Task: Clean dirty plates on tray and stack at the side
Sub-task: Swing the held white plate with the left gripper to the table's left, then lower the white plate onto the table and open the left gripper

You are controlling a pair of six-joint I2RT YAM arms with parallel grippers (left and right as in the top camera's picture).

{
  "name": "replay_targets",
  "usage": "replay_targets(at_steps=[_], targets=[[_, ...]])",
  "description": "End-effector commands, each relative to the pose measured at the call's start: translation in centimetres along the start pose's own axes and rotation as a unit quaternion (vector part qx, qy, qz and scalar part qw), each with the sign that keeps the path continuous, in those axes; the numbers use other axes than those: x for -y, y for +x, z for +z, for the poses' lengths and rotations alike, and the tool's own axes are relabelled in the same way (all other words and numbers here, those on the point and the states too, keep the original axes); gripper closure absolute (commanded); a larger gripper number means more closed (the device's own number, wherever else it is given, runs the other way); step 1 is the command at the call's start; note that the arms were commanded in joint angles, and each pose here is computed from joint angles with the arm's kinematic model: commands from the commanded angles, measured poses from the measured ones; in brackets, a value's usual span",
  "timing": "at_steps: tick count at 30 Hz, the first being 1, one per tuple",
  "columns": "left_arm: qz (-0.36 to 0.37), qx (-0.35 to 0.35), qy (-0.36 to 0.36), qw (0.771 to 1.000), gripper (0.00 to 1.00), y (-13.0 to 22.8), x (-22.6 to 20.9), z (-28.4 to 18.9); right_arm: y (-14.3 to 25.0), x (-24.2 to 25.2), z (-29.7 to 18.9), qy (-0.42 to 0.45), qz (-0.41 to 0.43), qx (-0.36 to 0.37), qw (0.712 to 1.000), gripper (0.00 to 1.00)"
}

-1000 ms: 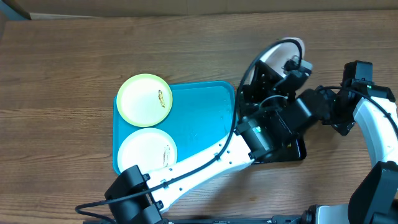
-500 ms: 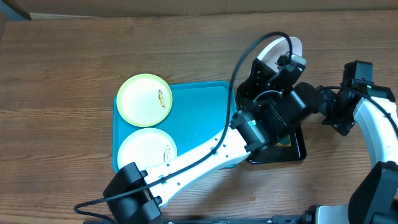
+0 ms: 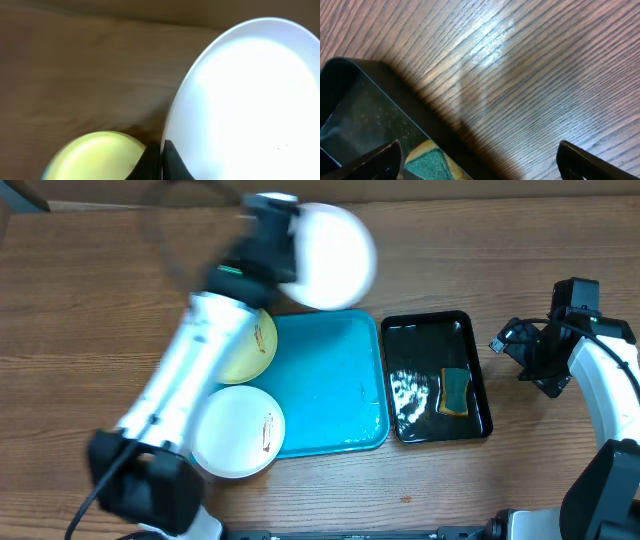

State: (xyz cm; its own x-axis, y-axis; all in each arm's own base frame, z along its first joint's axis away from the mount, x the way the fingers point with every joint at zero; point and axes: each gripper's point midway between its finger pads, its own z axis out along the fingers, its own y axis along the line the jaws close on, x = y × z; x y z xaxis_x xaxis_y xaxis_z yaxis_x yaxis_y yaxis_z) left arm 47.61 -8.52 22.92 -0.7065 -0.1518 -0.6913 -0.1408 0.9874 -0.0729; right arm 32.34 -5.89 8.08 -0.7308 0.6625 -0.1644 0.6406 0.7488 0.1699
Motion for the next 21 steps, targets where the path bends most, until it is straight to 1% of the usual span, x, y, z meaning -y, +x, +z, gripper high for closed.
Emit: replay_targets(at_steps=[1, 3, 6, 8, 10, 13, 16, 21], targets=[[-0.126, -0.029, 0.054, 0.990, 0.96, -1.7, -6.8, -1.1, -0.7, -0.4, -0.4, -0.007, 0.000, 0.009, 1.000, 0.00], [-0.199, -0.050, 0.007, 0.979, 0.96, -0.9, -14.0, -0.6, -0.7, -0.4, -0.4, -0.008, 0.000, 0.009, 1.000, 0.00], [-0.280, -0.072, -0.062, 0.955, 0.96, 1.3, -23.3, -0.9, -0.7, -0.4, -0.4, -0.008, 0.000, 0.009, 1.000, 0.00], [-0.325, -0.086, -0.098, 0.937, 0.96, 3.2, -28.3, -1.1, -0.7, -0.4, -0.4, -0.008, 0.000, 0.009, 1.000, 0.00], [-0.366, -0.100, -0.119, 0.918, 0.96, 5.2, -32.1, -1.1, -0.7, -0.4, -0.4, -0.008, 0.000, 0.009, 1.000, 0.00], [-0.408, -0.135, -0.145, 0.891, 0.96, 8.8, -36.3, -0.5, -0.7, -0.4, -0.4, -0.008, 0.000, 0.009, 1.000, 0.00], [-0.436, -0.170, -0.156, 0.870, 0.96, 11.8, -38.4, 0.7, -0.7, -0.4, -0.4, -0.008, 0.000, 0.009, 1.000, 0.00], [-0.433, -0.219, -0.173, 0.857, 0.96, 15.6, -40.3, 2.8, -0.7, -0.4, -0.4, -0.008, 0.000, 0.009, 1.000, 0.00]])
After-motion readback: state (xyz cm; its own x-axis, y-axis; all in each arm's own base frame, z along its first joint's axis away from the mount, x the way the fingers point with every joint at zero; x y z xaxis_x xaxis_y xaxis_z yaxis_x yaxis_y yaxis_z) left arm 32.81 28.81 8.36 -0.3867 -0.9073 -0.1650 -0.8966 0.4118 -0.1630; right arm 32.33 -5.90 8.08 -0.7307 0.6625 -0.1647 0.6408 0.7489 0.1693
